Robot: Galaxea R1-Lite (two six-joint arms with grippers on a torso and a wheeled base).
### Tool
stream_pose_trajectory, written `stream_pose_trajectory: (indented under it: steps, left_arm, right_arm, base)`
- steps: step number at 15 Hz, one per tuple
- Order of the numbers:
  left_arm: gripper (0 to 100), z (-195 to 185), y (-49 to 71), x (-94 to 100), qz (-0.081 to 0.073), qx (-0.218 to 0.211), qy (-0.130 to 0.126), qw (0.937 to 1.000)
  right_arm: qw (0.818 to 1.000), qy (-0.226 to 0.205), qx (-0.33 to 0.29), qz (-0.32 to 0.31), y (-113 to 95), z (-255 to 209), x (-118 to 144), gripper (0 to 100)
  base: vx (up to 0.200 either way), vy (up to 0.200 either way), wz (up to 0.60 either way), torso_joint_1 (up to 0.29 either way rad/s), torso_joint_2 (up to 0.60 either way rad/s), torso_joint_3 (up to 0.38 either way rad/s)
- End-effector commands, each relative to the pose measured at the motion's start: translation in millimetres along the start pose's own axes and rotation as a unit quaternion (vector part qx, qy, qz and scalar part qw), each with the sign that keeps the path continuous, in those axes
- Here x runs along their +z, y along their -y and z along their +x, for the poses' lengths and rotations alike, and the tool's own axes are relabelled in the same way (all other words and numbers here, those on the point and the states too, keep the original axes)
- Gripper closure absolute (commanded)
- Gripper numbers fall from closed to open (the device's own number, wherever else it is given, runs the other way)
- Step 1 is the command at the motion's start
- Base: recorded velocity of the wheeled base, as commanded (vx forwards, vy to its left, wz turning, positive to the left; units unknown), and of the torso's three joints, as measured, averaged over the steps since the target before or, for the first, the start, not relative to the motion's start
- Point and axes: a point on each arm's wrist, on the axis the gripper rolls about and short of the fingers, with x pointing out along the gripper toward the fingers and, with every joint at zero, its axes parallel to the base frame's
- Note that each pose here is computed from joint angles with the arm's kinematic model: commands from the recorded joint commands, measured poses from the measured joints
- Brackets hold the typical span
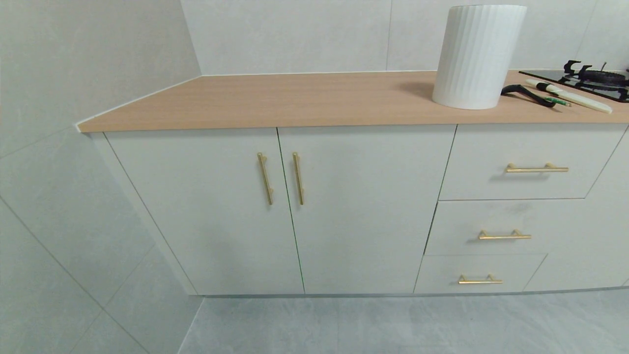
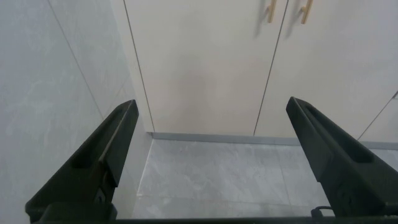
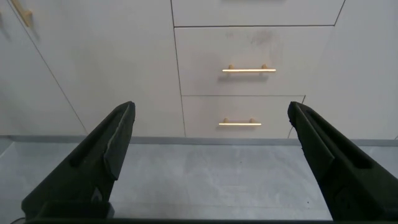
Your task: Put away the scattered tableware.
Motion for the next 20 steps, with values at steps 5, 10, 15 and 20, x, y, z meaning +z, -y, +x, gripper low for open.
stream_pose_trajectory:
  steps: [5, 10, 15, 20]
  left_arm:
    - [0, 0.1, 0.0, 0.0, 0.001, 0.000, -0.001, 1.0000]
    - [0, 0.1, 0.1, 0.0, 0.001, -0.001, -0.001, 1.0000]
    - [0, 0.1, 0.1, 0.0, 0.003, -0.003, -0.001, 1.0000]
    - [0, 0.1, 0.1, 0.0, 0.003, -0.002, -0.001, 1.0000]
  right_arm:
    - [1.000, -0.001, 0.000, 0.000, 0.0, 0.1, -0.2, 0]
    - [1.000, -0.001, 0.000, 0.000, 0.0, 0.1, -0.2, 0]
    - [1.000, -0.001, 0.001, 0.000, 0.0, 0.1, -0.2, 0]
    - [1.000, -0.001, 0.001, 0.000, 0.0, 0.1, -0.2, 0]
  base:
    - [0.000, 0.000, 0.00, 0.000, 0.00, 0.000]
    - [0.000, -0.120, 0.00, -0.002, 0.00, 0.000]
    - [0.000, -0.200, 0.00, 0.006, 0.00, 0.002]
    - [0.000, -0.200, 0.00, 0.001, 0.00, 0.001]
